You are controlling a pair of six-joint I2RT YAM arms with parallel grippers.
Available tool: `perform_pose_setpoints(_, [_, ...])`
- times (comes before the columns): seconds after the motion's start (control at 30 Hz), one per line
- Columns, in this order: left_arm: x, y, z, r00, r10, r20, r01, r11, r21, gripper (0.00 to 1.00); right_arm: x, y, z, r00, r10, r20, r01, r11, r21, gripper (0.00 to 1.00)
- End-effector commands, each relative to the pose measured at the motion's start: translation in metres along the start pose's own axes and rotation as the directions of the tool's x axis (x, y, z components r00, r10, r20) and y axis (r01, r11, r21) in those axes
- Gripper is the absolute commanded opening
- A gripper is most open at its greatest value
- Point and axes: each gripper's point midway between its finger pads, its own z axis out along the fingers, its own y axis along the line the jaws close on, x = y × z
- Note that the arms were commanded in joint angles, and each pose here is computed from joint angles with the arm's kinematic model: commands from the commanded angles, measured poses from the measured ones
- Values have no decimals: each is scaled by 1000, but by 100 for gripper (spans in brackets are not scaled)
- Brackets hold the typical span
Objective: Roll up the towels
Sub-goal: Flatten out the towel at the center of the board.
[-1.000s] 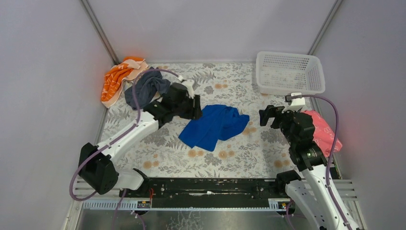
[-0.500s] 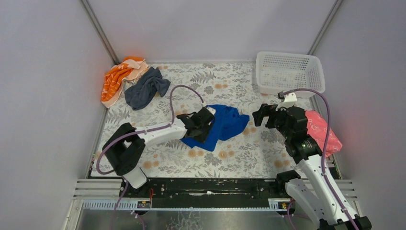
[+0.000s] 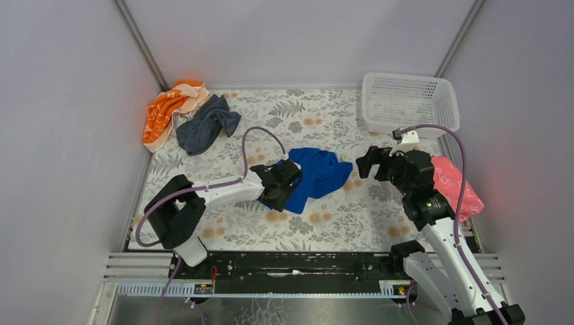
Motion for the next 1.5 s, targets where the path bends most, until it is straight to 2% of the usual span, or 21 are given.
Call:
perform_pose_setpoints(0.0, [16, 1, -2, 999, -12, -48, 12, 1000, 8, 44, -15, 9, 0, 999, 5, 50, -3, 999, -36, 99])
perform_pose_setpoints(0.17, [21, 6, 7, 997, 1, -73, -3, 1000, -21, 44, -15, 9, -1, 998, 10, 57, -7, 999, -37, 99])
perform_pose_setpoints(0.4, [26, 2, 23, 992, -4, -129, 6, 1000, 14, 39, -15, 9, -3, 998, 8, 59, -6, 999, -39, 100])
perform_pose_setpoints(0.6, [32, 0, 30, 986, -9, -167, 13, 1000, 24, 26, -13, 9, -2, 998, 9, 57, -7, 999, -38, 99])
perform_pose_setpoints(0.8, [33, 11, 30, 982, -49, -182, 50, 999, 0, 4, -9, 10, 0, 999, 12, 43, -10, 999, -46, 99])
perform_pose_setpoints(0.83, [32, 15, 29, 982, -62, -177, 61, 998, -8, 0, -9, 10, 0, 999, 12, 42, -10, 999, -49, 99])
perform_pose_setpoints(1.13, [-15, 48, -19, 986, -169, 12, 169, 986, 2, 0, -5, 20, 13, 1000, 28, -9, -28, 995, -100, 100])
perform_pose_setpoints(1.33, [-32, 89, -45, 964, -245, 103, 244, 970, 22, 0, 1, 27, 35, 993, 44, -110, -58, 990, -127, 100])
perform_pose_setpoints(1.47, [-35, 127, -55, 936, -315, 157, 320, 947, -6, 0, 12, 23, 57, 979, 70, -193, -89, 992, -91, 96])
